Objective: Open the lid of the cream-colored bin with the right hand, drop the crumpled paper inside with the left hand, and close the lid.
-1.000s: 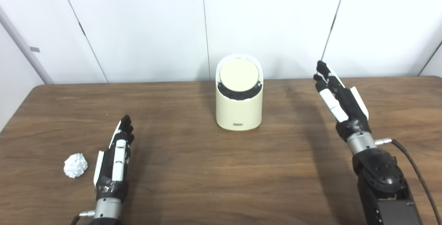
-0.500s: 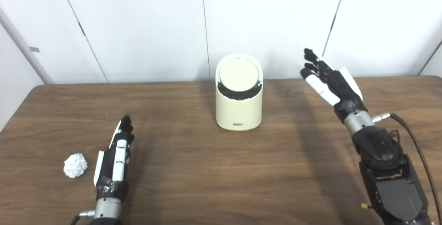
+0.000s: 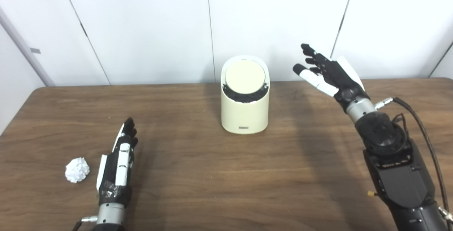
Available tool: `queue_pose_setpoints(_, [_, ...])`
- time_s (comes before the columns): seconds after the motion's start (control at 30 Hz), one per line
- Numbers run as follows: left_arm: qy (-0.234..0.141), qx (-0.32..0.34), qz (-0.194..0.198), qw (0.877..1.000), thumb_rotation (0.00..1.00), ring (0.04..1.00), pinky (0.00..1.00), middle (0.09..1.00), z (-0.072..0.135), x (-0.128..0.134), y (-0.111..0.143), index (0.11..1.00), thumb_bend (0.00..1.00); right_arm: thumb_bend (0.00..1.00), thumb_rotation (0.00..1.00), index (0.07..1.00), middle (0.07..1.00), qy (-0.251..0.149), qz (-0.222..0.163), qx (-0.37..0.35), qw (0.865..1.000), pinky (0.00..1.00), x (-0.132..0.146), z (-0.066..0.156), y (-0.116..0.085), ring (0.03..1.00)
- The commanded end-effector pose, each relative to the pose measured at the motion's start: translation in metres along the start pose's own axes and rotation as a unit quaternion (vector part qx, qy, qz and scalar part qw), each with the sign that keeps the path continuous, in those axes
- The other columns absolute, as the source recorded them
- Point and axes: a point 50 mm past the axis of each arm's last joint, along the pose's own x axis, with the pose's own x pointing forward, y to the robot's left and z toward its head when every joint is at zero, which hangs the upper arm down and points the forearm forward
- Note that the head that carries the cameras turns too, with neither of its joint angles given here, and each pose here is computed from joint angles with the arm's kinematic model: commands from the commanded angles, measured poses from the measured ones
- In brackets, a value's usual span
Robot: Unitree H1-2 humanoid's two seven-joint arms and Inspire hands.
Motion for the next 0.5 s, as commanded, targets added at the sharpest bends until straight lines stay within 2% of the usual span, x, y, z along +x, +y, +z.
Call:
queue_pose_setpoints(0.0, [0.04, -0.004, 0.004, 0.999, 0.9, 1.0, 1.0, 0.998, -0.024, -0.016, -0.004, 0.991, 0.35, 0.63, 0.78, 0.93, 0.945, -0.056, -0.017, -0.027, 0.998, 0.87, 0.012, 0.03, -0.018, 0.92])
queue_pose_setpoints(0.27, [0.039, -0.004, 0.002, 0.999, 0.91, 1.0, 1.0, 0.996, -0.026, -0.015, -0.003, 0.993, 0.34, 0.63, 0.81, 0.929, 0.953, -0.059, -0.009, -0.072, 0.996, 0.86, 0.026, 0.038, -0.021, 0.929])
queue_pose_setpoints(0.47, [0.04, -0.002, 0.0, 0.999, 0.92, 1.0, 1.0, 1.0, -0.027, -0.015, -0.002, 1.0, 0.33, 0.72, 0.74, 0.925, 0.957, -0.054, 0.003, -0.085, 0.995, 0.86, 0.037, 0.048, -0.023, 0.937])
